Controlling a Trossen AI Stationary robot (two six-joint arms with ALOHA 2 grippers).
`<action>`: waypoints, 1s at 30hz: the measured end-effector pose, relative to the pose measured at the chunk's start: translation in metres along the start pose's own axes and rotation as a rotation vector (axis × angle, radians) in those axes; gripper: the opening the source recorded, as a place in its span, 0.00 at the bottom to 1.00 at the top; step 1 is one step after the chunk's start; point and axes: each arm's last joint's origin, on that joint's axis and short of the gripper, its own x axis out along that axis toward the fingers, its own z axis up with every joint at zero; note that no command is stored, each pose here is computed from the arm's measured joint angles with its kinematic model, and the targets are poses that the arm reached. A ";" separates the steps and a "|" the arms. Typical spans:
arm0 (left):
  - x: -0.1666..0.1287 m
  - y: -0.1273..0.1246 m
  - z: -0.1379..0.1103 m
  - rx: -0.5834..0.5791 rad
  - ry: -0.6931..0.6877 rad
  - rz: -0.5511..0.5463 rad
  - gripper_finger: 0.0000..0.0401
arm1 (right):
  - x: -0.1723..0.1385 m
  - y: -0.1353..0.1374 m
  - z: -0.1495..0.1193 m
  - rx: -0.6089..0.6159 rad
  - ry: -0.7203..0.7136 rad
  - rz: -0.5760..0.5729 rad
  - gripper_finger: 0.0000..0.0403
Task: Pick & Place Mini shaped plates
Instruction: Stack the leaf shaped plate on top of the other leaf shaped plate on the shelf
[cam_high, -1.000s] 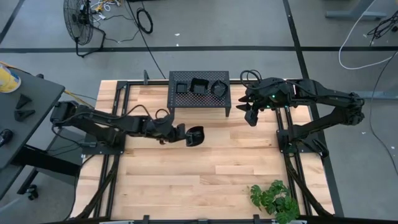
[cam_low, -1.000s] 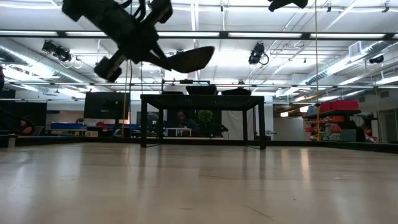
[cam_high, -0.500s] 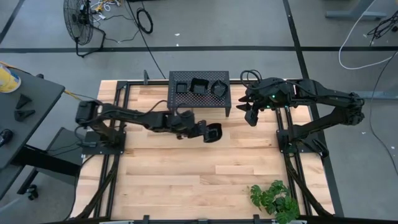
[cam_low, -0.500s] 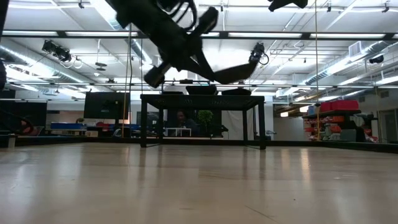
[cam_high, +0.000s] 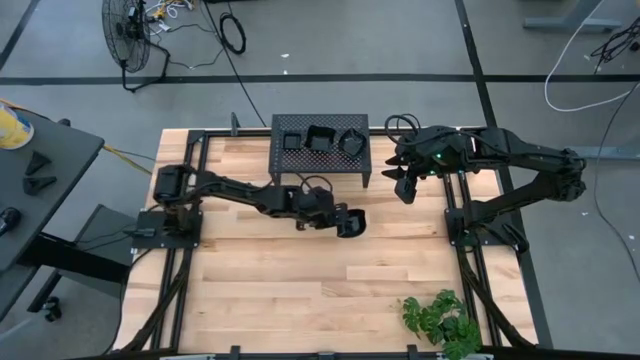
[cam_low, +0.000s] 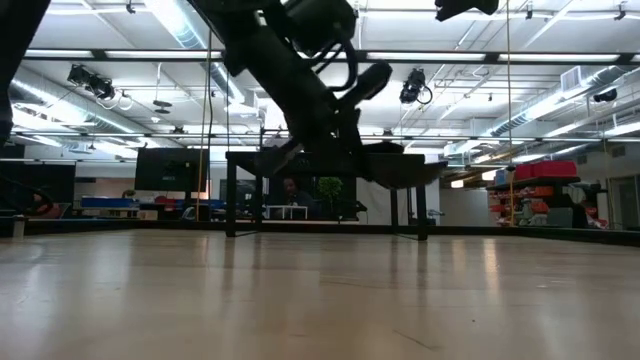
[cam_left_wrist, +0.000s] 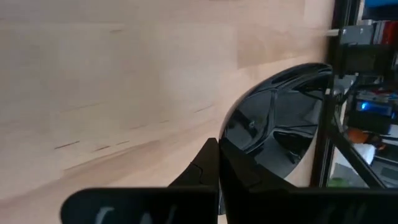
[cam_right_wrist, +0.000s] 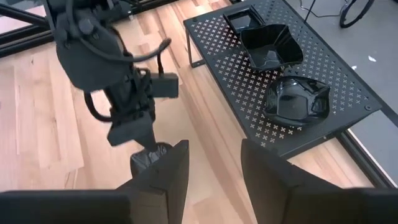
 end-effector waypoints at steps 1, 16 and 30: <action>0.004 0.000 0.000 -0.003 0.000 -0.003 0.00 | 0.000 0.000 0.000 0.000 0.000 0.000 0.37; 0.035 0.028 -0.001 -0.028 0.015 0.137 0.01 | 0.000 0.000 -0.001 -0.023 0.007 -0.002 0.37; 0.035 0.028 -0.002 -0.022 0.018 0.135 0.11 | 0.000 0.000 -0.001 -0.023 0.006 -0.002 0.37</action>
